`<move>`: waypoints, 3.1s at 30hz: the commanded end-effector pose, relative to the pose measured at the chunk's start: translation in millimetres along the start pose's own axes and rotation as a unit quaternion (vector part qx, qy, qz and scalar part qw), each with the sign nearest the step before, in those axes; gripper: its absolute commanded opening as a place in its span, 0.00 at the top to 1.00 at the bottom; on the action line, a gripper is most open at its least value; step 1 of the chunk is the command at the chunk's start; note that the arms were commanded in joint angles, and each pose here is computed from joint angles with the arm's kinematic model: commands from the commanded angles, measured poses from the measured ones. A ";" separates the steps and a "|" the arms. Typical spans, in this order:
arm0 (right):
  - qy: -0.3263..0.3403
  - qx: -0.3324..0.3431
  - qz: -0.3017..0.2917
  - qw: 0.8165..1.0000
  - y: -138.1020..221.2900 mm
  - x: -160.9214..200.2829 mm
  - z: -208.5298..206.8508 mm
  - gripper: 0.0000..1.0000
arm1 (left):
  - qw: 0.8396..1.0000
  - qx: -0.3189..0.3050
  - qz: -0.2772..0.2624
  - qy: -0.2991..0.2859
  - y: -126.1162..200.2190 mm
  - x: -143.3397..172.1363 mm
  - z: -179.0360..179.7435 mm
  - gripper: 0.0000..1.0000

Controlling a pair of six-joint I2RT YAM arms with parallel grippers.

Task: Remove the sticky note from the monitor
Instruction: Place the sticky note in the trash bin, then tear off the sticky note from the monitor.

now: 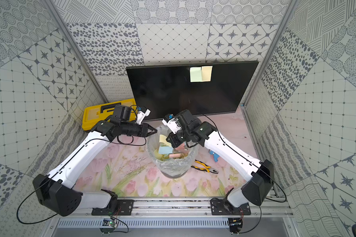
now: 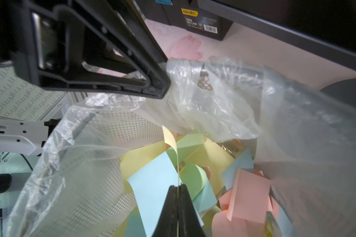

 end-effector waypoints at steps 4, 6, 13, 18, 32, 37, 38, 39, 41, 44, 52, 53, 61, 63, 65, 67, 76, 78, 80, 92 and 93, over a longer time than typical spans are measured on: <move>0.041 0.015 0.039 0.998 -8.1 3.8 4.5 0.83 | 1.000 0.005 -0.001 -0.012 3.7 0.5 -6.4 0.72; 0.046 0.018 0.043 0.998 -9.0 3.8 5.1 0.76 | 1.000 0.005 -0.002 -0.012 4.0 0.1 -6.8 0.72; 0.056 0.016 0.035 0.998 -2.4 -0.6 9.2 0.51 | 1.000 0.005 -0.002 -0.012 4.0 0.5 -7.5 0.71; 0.057 0.002 0.018 0.998 9.5 -6.0 16.3 0.35 | 1.000 0.003 -0.003 -0.014 4.8 0.0 -7.5 0.71; 0.058 -0.028 -0.043 0.997 48.3 -30.8 30.1 0.11 | 1.000 -0.001 -0.019 -0.024 10.0 -3.7 -10.3 0.54; 0.058 -0.007 -0.073 0.996 66.8 -40.1 24.6 0.09 | 0.999 -0.001 -0.035 -0.035 15.8 -6.8 -13.8 0.41; 0.051 0.001 -0.079 0.996 70.1 -42.6 20.8 0.08 | 0.999 -0.002 -0.039 -0.037 17.0 -7.8 -14.4 0.39; 0.044 0.006 -0.084 0.995 73.3 -44.4 17.6 0.08 | 0.998 -0.004 -0.041 -0.039 18.1 -8.6 -14.7 0.36; 0.033 0.008 -0.092 0.995 78.6 -47.1 14.1 0.08 | 0.998 -0.008 -0.047 -0.044 20.6 -10.4 -15.9 0.32; 0.024 0.017 -0.110 0.993 89.1 -50.8 8.7 0.07 | 0.997 -0.017 -0.059 -0.054 26.7 -14.0 -18.1 0.24; -0.020 0.035 -0.179 0.983 131.7 -60.1 -15.7 0.05 | 0.987 -0.066 -0.131 -0.068 50.5 -36.6 -23.0 0.04; -0.025 0.036 -0.193 0.980 139.4 -60.8 -18.2 0.05 | 0.984 -0.075 -0.146 -0.070 54.6 -39.8 -23.2 0.01; -0.110 -0.002 -0.308 0.945 193.8 -62.6 -57.5 0.03 | 0.946 -0.165 -0.265 -0.084 89.5 -61.3 -18.6 0.01; -0.123 -0.022 -0.337 0.933 203.5 -64.3 -64.2 0.03 | 0.939 -0.186 -0.278 -0.083 94.3 -61.4 -14.7 0.01; -0.145 -0.038 -0.359 0.921 212.0 -64.1 -74.4 0.03 | 0.932 -0.202 -0.288 -0.083 98.1 -61.1 -11.7 0.01; -0.159 -0.055 -0.387 0.907 221.3 -67.5 -84.2 0.03 | 0.928 -0.211 -0.296 -0.082 99.9 -61.1 -9.6 0.01; -0.271 -0.176 -0.468 0.823 246.6 -89.1 -121.7 0.15 | 0.923 -0.209 -0.311 -0.083 98.7 -65.5 -8.4 0.01; -0.280 -0.190 -0.462 0.820 246.3 -93.8 -123.0 0.18 | 0.925 -0.206 -0.308 -0.083 96.9 -65.2 -8.3 0.01; -0.282 -0.193 -0.461 0.819 247.4 -96.3 -123.1 0.21 | 0.926 -0.207 -0.305 -0.083 95.7 -64.5 -7.3 0.01; -0.279 -0.201 -0.461 0.818 247.7 -117.6 -120.8 0.30 | 0.927 -0.206 -0.302 -0.086 92.3 -66.3 -5.9 0.01; -0.279 -0.201 -0.461 0.818 247.4 -119.8 -121.0 0.31 | 0.927 -0.207 -0.301 -0.086 92.2 -66.0 -5.7 0.01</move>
Point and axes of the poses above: each gripper's point midway between its finger pads, its own y axis back along the fingers, its own z axis along the line the jaws close on, x = y × z, the point moved 6 cm from there along y, back along the fingers, and after that the axes turned 4 degrees about -y, right-handed, at the moved point
